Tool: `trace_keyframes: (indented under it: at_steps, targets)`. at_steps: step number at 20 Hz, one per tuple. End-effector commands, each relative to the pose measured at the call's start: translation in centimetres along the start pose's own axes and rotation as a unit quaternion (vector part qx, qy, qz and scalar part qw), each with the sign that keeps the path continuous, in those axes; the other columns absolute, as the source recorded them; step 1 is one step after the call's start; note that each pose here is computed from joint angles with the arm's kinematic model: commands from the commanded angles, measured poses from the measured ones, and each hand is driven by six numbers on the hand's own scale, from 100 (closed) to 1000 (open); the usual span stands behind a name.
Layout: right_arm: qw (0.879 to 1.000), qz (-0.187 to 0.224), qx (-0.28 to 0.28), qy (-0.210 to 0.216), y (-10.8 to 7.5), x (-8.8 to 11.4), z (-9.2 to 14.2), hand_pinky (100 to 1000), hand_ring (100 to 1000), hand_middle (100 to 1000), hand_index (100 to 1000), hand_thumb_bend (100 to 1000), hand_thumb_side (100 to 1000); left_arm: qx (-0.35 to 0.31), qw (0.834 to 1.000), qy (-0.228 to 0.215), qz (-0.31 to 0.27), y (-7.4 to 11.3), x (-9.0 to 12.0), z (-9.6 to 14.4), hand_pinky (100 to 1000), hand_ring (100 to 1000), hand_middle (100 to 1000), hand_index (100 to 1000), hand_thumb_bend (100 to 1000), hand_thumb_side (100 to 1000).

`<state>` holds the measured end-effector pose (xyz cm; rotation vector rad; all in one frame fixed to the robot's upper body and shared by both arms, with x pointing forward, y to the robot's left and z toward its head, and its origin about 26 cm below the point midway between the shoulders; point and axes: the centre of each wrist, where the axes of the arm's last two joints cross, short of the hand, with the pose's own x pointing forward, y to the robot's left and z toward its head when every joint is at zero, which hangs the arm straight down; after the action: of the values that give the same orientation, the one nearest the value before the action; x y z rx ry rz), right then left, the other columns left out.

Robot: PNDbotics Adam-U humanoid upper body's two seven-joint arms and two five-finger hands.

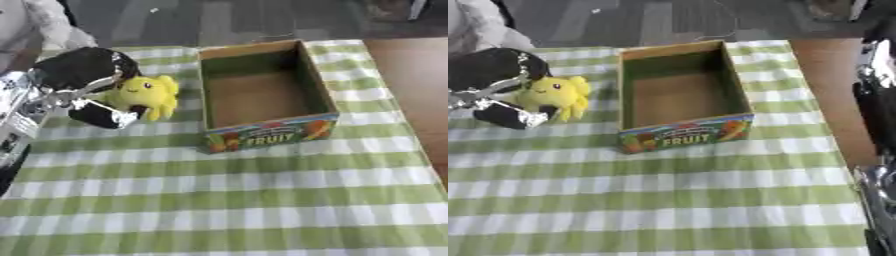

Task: Pick up objects on the table and place them in the box.

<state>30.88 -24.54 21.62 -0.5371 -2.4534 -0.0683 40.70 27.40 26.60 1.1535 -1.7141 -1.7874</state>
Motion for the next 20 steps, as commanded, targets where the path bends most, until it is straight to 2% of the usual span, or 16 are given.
trace_keyframes:
  at_steps: [1, 4, 11, 20]
  targets:
    - [1.000, -0.007, 0.000, -0.019, -0.1, 0.8, -0.6, 805, 883, 547, 834, 100, 562, 0.034, 0.999, 0.024, -0.013, 1.7, -1.0, -0.4, 738, 683, 508, 684, 100, 516]
    - [1.000, -0.013, 0.002, -0.024, 0.1, 0.9, -0.8, 804, 882, 548, 833, 100, 560, 0.064, 0.997, 0.044, -0.018, 2.5, -1.2, -1.2, 736, 682, 505, 683, 100, 528]
    - [0.999, -0.029, 0.003, -0.035, 0.7, 1.4, -1.2, 804, 882, 549, 833, 100, 559, 0.118, 0.989, 0.086, -0.028, 2.9, -1.0, -2.9, 739, 685, 504, 684, 100, 539]
    - [0.998, -0.048, 0.004, -0.041, 1.3, 1.8, -1.6, 804, 880, 550, 832, 100, 557, 0.152, 0.982, 0.105, -0.050, 2.9, 0.0, -5.8, 734, 676, 493, 677, 100, 538]
